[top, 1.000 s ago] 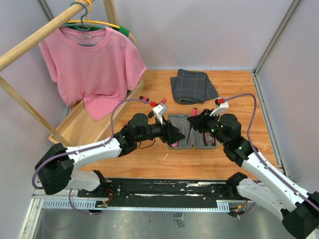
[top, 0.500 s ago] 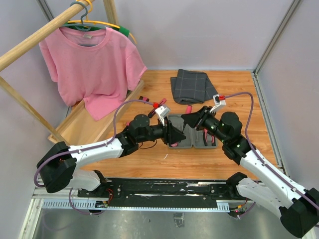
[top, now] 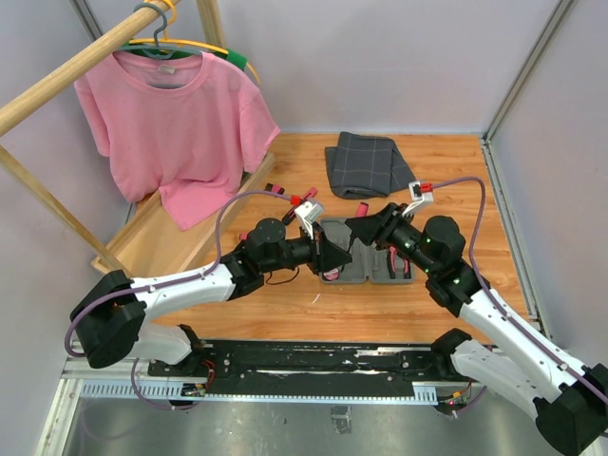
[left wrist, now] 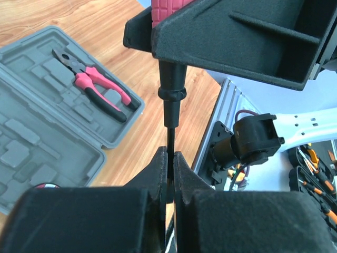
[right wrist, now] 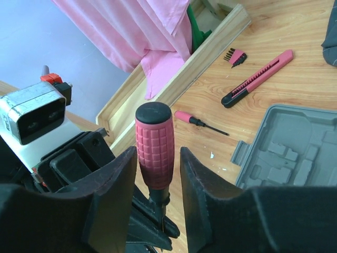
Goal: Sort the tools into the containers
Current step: Place the screwdriver in the storage box.
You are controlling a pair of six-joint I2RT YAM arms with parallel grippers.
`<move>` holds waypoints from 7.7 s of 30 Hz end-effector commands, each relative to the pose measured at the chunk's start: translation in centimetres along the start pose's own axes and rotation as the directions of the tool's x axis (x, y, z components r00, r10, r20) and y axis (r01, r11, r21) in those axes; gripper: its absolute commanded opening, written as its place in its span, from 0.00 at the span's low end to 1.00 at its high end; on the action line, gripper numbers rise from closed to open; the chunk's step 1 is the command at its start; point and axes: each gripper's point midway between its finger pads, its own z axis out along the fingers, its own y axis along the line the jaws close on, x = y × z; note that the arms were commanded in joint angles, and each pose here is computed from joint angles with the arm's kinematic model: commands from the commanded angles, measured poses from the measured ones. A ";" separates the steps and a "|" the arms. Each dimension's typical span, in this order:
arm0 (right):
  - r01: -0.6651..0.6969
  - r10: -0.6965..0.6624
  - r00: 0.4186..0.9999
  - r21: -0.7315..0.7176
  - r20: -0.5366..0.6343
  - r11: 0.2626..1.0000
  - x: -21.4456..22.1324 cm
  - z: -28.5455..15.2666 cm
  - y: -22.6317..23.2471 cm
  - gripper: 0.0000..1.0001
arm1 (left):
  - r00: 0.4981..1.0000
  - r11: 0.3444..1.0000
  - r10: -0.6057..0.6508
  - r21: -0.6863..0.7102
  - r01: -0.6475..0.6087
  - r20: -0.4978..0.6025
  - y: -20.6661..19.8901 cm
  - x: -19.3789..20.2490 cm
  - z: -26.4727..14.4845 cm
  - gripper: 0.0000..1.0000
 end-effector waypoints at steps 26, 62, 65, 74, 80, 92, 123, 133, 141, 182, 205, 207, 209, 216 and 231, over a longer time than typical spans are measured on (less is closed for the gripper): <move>-0.025 0.015 0.978 0.048 0.209 0.999 -2.9 -1.7 -1.5 0.33 | 0.999 0.997 0.028 0.065 -0.030 0.019 -1.6 -0.5 0.0 0.00; 0.369 -0.395 0.919 0.334 0.012 0.868 -3.2 -4.7 -6.1 0.01 | 0.984 0.967 0.074 -0.253 -0.031 0.162 6.2 -5.9 -4.3 0.53; 0.424 -0.448 0.894 0.377 -0.027 0.824 -3.0 -5.0 -7.6 0.01 | 0.980 0.954 0.082 -0.299 -0.023 0.183 7.5 -6.5 -4.8 0.53; 0.522 -0.499 0.847 0.459 -0.180 0.719 -2.7 -6.3 -10.0 0.01 | 0.972 0.916 0.129 -0.400 -0.040 0.198 10.2 -7.5 -5.3 0.53; 0.572 -0.456 0.819 0.435 -0.348 0.696 -1.4 -6.2 -10.7 0.01 | 0.968 0.900 0.143 -0.433 -0.041 0.205 11.7 -8.2 -5.1 0.53; 0.462 -0.175 0.813 0.432 -0.556 0.775 2.6 -5.3 -13.5 0.01 | 0.965 0.885 0.123 -0.467 -0.001 0.230 14.7 -9.2 -4.7 0.51; 0.270 0.100 0.854 0.599 -0.511 0.754 2.7 -1.3 -19.7 0.01 | 0.999 0.834 -0.048 -0.552 0.027 -0.023 21.5 -2.0 -1.2 0.45; 0.243 0.120 0.859 0.602 -0.498 0.760 3.5 -0.6 -20.2 0.01 | 0.981 0.865 -0.160 -0.495 0.084 -0.114 22.0 1.0 1.0 0.42; 0.226 0.134 0.859 0.602 -0.494 0.766 3.7 -0.4 -20.1 0.01 | 0.967 0.856 -0.203 -0.506 0.100 -0.152 23.1 2.6 1.7 0.38; 0.249 0.111 0.850 0.580 -0.515 0.776 5.5 4.3 -24.1 0.13 | 0.953 0.853 -0.241 -0.510 0.116 -0.185 23.9 4.1 2.3 0.20; 0.274 0.081 0.855 0.578 -0.512 0.768 4.8 4.1 -23.8 0.39 | 0.958 0.843 -0.222 -0.530 0.096 -0.180 24.1 3.6 1.9 0.19; 0.282 0.070 0.854 0.571 -0.516 0.771 4.7 3.9 -23.4 0.37 | 0.959 0.843 -0.221 -0.529 0.095 -0.180 24.1 3.6 1.9 0.19; 0.291 0.064 0.848 0.564 -0.525 0.773 4.7 3.7 -23.1 0.34 | 0.958 0.843 -0.221 -0.530 0.095 -0.180 24.1 3.6 1.9 0.19; 0.297 0.080 0.821 0.542 -0.565 0.786 6.3 3.5 -22.7 0.23 | 0.958 0.844 -0.221 -0.528 0.095 -0.181 24.0 3.6 1.9 0.19; 0.322 0.122 0.785 0.569 -0.607 0.757 8.0 2.9 -23.7 0.18 | 0.958 0.843 -0.221 -0.530 0.092 -0.184 24.1 3.6 1.9 0.18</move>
